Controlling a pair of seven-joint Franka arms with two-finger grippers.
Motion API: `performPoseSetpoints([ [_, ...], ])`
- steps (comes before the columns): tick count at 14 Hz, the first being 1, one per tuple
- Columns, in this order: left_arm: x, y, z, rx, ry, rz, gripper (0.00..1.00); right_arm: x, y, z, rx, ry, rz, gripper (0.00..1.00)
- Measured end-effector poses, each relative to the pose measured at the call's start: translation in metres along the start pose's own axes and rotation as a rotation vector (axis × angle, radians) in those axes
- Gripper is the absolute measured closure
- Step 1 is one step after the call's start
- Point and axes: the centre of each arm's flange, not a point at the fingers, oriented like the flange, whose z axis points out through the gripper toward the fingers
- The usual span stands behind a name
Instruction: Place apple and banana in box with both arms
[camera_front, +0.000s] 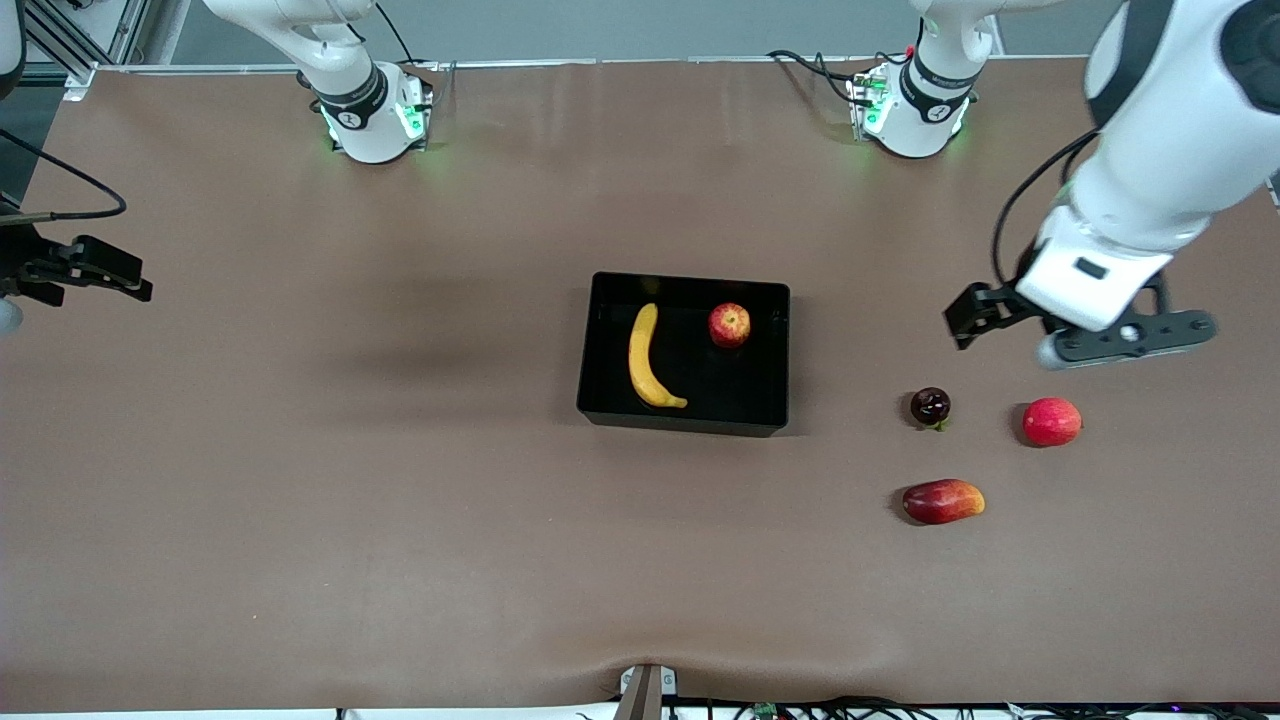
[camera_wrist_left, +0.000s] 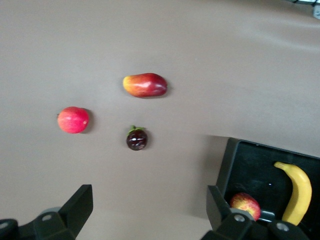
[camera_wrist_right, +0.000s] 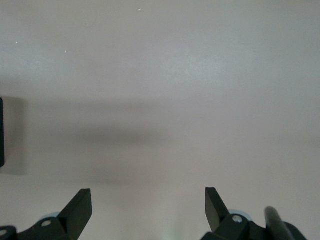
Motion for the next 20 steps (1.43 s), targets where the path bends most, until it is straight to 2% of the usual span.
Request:
performPoseSetpoints([
  [2,0.001,-0.02,-0.007,0.01,-0.001,-0.006,0.0,0.0,-0.002,0.0,0.0,-0.001,-0.003,0.0],
  [5,-0.003,-0.054,-0.024,0.031,-0.014,0.068,0.0,-0.001,-0.003,0.001,0.001,-0.011,-0.005,0.0],
  [8,-0.008,-0.089,-0.041,-0.009,-0.014,0.119,0.0,-0.001,-0.003,0.001,0.001,-0.013,-0.005,0.0],
  [15,-0.068,-0.106,-0.066,-0.048,-0.035,0.121,0.0,-0.001,-0.003,0.001,0.001,-0.014,-0.005,0.0],
  [20,-0.078,-0.113,-0.07,-0.049,-0.06,0.132,0.0,-0.001,-0.003,0.001,0.001,-0.015,-0.005,0.0],
])
